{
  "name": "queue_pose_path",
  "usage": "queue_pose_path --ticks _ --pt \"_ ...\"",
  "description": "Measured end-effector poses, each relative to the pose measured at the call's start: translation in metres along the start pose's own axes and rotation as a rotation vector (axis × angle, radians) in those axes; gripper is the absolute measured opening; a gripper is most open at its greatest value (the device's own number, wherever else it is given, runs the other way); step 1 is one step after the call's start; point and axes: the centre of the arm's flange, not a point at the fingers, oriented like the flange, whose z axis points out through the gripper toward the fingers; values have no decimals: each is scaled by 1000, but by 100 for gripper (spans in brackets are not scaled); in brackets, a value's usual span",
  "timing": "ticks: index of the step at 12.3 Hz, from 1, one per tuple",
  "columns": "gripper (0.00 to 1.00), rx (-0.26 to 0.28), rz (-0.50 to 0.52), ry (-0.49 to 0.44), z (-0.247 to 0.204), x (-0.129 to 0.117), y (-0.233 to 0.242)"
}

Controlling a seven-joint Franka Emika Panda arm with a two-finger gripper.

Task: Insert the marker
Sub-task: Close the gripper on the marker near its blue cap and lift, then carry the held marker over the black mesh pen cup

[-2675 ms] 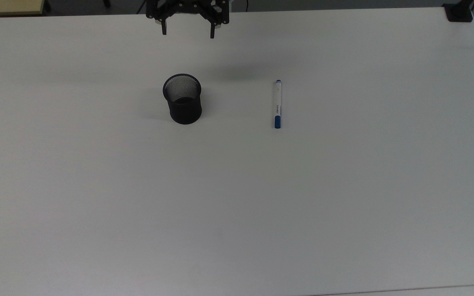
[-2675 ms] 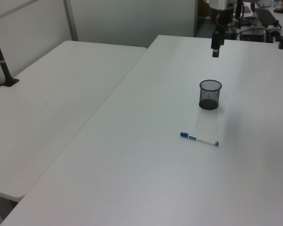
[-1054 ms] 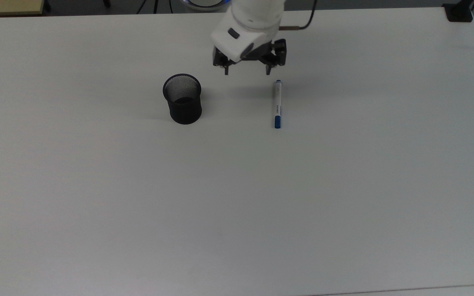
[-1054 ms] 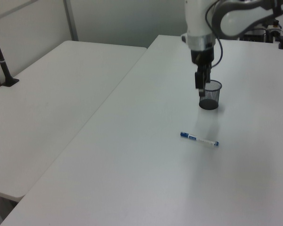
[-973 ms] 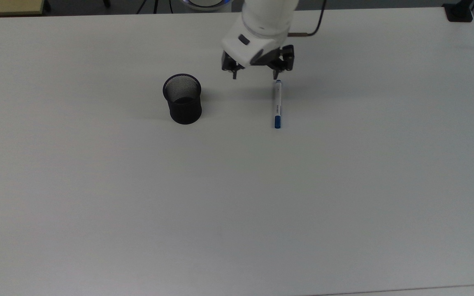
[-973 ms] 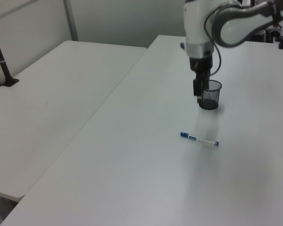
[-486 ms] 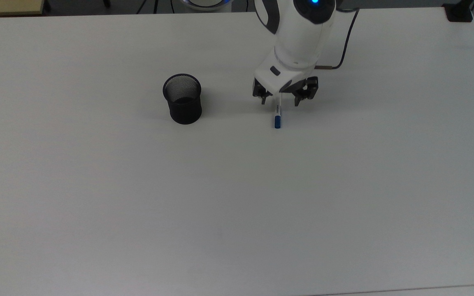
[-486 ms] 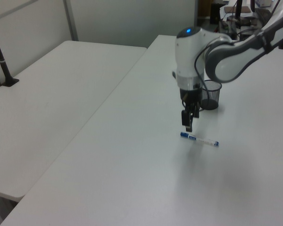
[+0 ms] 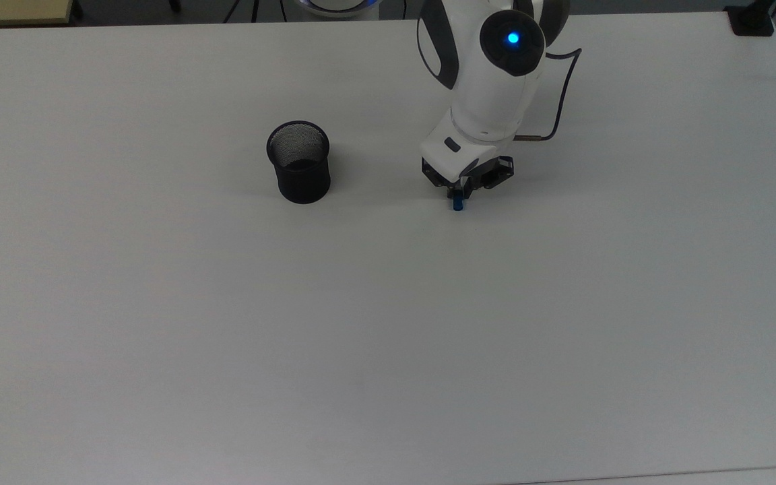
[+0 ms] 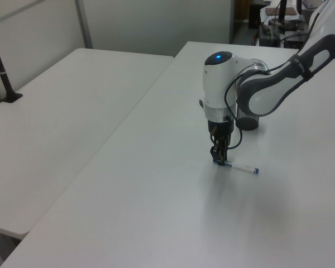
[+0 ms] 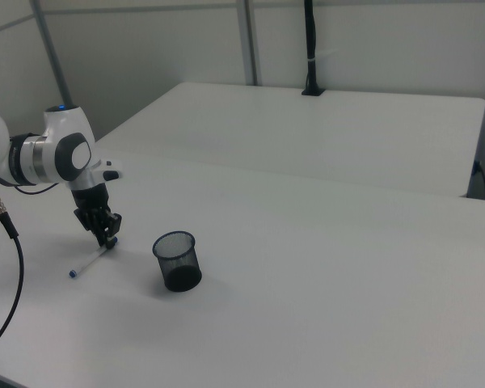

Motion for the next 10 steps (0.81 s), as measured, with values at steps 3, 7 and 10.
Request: queue_pose_path --ticks 3,7,10 --pt "16 -3 -2 2 0 0 0" --pt "16 -3 6 20 -6 7 5" --pt "16 25 59 123 -63 30 32"
